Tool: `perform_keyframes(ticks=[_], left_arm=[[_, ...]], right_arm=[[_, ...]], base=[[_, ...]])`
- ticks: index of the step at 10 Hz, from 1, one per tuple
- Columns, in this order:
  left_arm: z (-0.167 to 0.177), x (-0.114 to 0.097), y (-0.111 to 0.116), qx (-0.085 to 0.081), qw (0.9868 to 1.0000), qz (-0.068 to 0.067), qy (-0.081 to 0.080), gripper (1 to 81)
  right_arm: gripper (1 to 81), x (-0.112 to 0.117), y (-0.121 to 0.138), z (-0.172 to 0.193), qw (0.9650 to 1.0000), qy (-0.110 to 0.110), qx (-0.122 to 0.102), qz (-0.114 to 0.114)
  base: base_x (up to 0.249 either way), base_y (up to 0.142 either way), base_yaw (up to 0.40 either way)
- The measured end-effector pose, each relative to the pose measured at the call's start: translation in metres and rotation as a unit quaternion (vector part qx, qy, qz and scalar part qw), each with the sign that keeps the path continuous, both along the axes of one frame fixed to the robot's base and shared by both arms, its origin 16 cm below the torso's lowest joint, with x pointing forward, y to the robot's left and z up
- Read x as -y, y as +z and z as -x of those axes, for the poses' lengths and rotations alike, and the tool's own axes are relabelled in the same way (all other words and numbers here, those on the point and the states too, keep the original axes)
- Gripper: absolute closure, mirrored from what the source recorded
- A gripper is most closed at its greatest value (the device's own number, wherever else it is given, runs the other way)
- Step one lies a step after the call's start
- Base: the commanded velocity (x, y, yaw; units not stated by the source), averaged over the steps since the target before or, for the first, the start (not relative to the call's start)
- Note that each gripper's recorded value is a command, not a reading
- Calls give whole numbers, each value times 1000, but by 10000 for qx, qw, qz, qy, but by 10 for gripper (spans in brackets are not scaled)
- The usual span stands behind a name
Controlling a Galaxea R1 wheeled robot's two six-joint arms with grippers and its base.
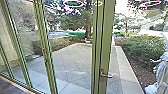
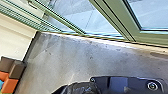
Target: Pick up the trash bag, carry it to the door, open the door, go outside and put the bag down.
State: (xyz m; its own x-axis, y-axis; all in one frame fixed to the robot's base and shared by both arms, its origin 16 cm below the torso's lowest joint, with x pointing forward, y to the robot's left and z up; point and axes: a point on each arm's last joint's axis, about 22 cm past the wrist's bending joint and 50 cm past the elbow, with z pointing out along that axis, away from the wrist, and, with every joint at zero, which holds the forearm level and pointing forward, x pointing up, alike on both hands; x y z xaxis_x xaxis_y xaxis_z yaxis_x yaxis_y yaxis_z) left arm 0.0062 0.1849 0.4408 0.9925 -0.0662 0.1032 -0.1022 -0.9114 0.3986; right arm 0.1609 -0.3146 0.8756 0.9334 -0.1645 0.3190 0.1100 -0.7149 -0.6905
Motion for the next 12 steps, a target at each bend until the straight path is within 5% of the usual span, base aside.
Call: perform_keyframes(ticks=[6, 12], left_arm=[[18, 7, -8, -98, 9999, -110, 43, 811], [18, 5, -8, -102, 9998, -122, 73, 811]], right_arm=[[10, 11, 78, -74, 9999, 92, 112, -31], [10, 28, 112, -143, 9998, -157, -128, 61]], base=[[0, 0, 0], [0, 0, 0]])
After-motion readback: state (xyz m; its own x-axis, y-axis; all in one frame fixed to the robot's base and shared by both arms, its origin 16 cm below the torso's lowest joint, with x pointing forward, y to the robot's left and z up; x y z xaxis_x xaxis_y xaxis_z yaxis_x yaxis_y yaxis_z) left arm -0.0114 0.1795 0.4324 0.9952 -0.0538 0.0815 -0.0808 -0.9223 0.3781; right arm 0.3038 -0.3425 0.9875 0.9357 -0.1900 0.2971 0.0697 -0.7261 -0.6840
